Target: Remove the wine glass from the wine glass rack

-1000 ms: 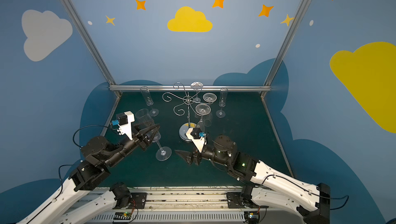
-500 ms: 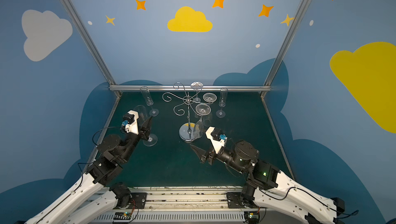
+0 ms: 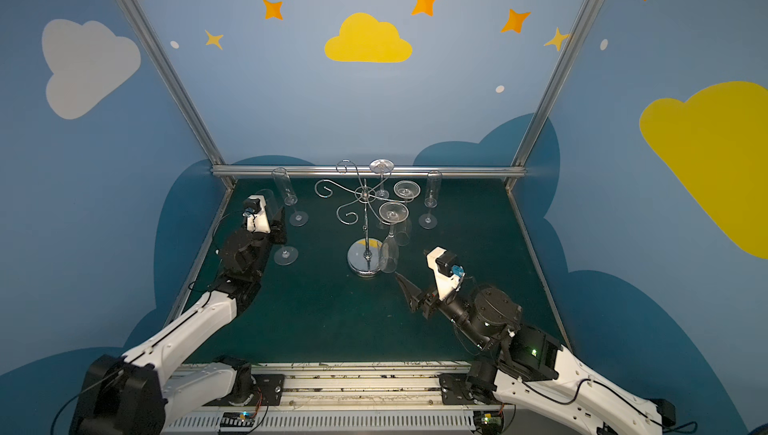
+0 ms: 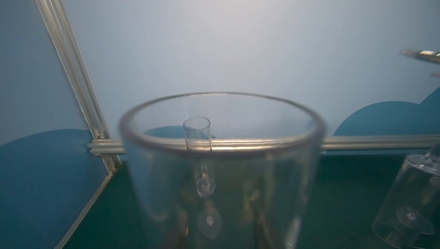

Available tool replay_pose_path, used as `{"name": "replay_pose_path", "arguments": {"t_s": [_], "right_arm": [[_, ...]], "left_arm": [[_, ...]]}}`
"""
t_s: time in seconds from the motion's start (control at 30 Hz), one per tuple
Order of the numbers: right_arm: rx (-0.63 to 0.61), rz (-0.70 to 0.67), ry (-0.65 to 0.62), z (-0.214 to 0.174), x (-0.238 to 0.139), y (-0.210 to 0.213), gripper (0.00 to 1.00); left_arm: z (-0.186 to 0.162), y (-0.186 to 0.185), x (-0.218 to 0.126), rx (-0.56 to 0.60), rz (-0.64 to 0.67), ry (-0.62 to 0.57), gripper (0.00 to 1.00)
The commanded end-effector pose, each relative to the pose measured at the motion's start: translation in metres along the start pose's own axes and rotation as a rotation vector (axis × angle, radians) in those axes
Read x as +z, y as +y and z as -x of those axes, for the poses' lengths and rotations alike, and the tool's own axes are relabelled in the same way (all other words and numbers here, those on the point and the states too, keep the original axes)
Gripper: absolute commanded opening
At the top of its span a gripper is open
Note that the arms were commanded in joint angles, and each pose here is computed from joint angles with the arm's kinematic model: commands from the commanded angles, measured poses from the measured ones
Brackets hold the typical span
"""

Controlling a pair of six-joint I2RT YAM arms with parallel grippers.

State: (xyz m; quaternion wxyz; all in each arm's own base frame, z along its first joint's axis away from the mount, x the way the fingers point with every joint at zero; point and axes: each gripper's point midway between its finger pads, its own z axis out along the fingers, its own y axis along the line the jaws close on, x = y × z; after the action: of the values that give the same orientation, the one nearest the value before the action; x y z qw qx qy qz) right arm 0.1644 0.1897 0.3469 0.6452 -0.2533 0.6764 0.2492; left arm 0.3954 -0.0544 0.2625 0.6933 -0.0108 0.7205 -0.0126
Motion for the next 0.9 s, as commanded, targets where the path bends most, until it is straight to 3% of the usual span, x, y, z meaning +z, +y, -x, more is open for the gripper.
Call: {"name": "replay_pose_path", "arguments": {"t_s": [0.0, 0.43, 0.87], "right_arm": [[-0.005, -0.148, -0.011, -0.003, -0.008, -0.029, 0.84], [-0.022, -0.343, -0.017, -0.008, -0.014, -0.067, 0.85], [0.01, -0.372, 0.042, -0.02, 0.004, -0.074, 0.85]], "left_arm": [[0.029, -0.002, 0.017, -0.049, -0.012, -0.133, 0.37], [0.006, -0.004, 0.091, 0.002, 0.006, -0.144, 0.37], [-0.028, -0.001, 0.117, -0.008, -0.001, -0.128, 0.37]]}}
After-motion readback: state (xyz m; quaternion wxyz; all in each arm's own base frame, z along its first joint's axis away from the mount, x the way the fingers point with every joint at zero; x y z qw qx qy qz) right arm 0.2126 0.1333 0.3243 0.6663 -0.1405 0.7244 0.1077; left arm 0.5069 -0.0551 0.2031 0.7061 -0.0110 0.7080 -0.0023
